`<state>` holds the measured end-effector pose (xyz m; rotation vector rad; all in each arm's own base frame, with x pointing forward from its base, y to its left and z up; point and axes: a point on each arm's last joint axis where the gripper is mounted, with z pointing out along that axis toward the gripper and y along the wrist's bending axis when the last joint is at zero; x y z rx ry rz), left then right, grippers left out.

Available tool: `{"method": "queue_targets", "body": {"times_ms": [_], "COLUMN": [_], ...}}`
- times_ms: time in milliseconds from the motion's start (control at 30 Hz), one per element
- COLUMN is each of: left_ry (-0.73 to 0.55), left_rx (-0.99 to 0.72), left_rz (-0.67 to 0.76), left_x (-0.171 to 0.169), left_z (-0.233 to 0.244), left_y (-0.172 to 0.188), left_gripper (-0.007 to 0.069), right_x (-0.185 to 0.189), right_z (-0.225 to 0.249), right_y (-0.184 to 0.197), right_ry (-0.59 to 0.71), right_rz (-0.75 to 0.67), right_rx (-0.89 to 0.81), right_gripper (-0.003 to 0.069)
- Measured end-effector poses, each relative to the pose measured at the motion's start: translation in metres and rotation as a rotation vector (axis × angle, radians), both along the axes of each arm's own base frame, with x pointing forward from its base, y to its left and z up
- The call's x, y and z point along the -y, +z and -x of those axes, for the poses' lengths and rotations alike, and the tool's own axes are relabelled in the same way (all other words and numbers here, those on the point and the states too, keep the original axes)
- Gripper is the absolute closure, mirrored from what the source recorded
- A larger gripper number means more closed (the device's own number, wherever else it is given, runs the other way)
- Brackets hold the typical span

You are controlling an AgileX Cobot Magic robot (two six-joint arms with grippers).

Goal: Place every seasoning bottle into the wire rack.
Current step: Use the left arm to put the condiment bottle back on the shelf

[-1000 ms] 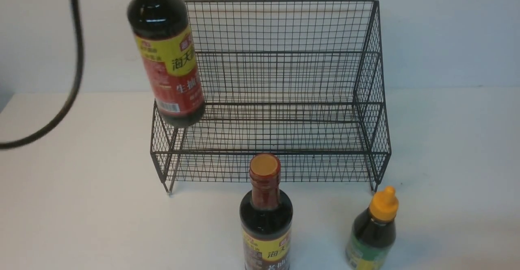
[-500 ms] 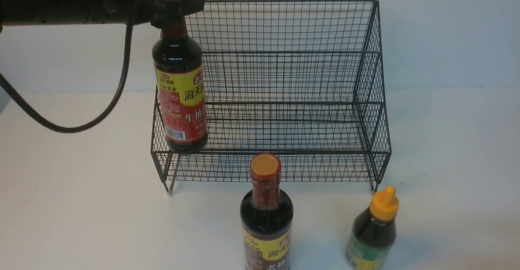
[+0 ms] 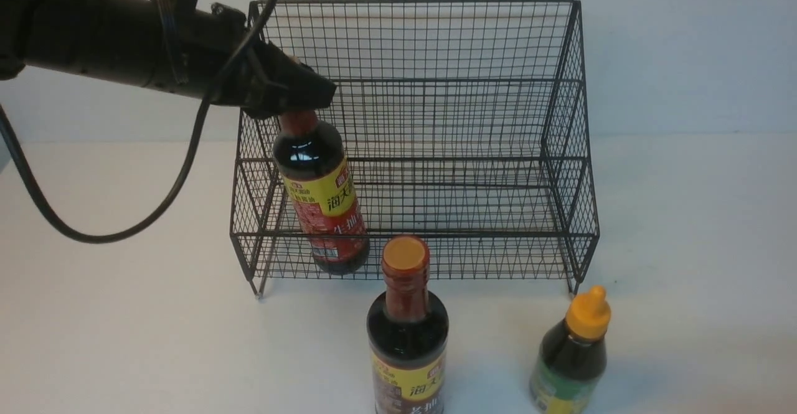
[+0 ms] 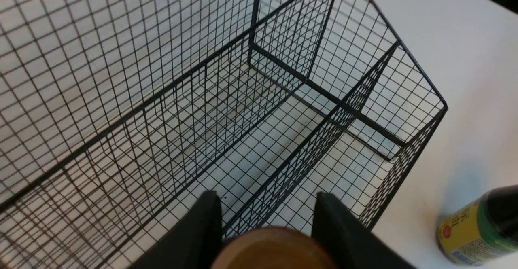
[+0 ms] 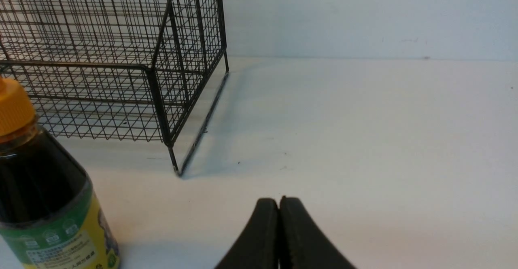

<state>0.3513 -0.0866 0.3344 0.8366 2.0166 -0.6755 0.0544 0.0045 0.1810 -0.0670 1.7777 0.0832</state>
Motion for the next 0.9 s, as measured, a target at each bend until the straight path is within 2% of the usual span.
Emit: {"method": "queue_targets", "body": {"times_ms": [700,900], "left_ry": [0.015,0.003], "left_rx": [-0.009,-0.033], "left_rz": [0.009,0.062], "left_x": [-0.0003,0.0025], "left_z": [-0.0001,0.0029], "left_y": [0.0010,0.0048], "left_gripper": [0.0357,0.0274], "right_x": [0.0000,0.0000], "right_z": [0.0000,0.0000], "right_y": [0.0000,0.0000], "right_ry": [0.000,0.000], "right_rz": [0.000,0.000], "right_rx": [0.000,0.000], "right_gripper": [0.0673,0.0673]}}
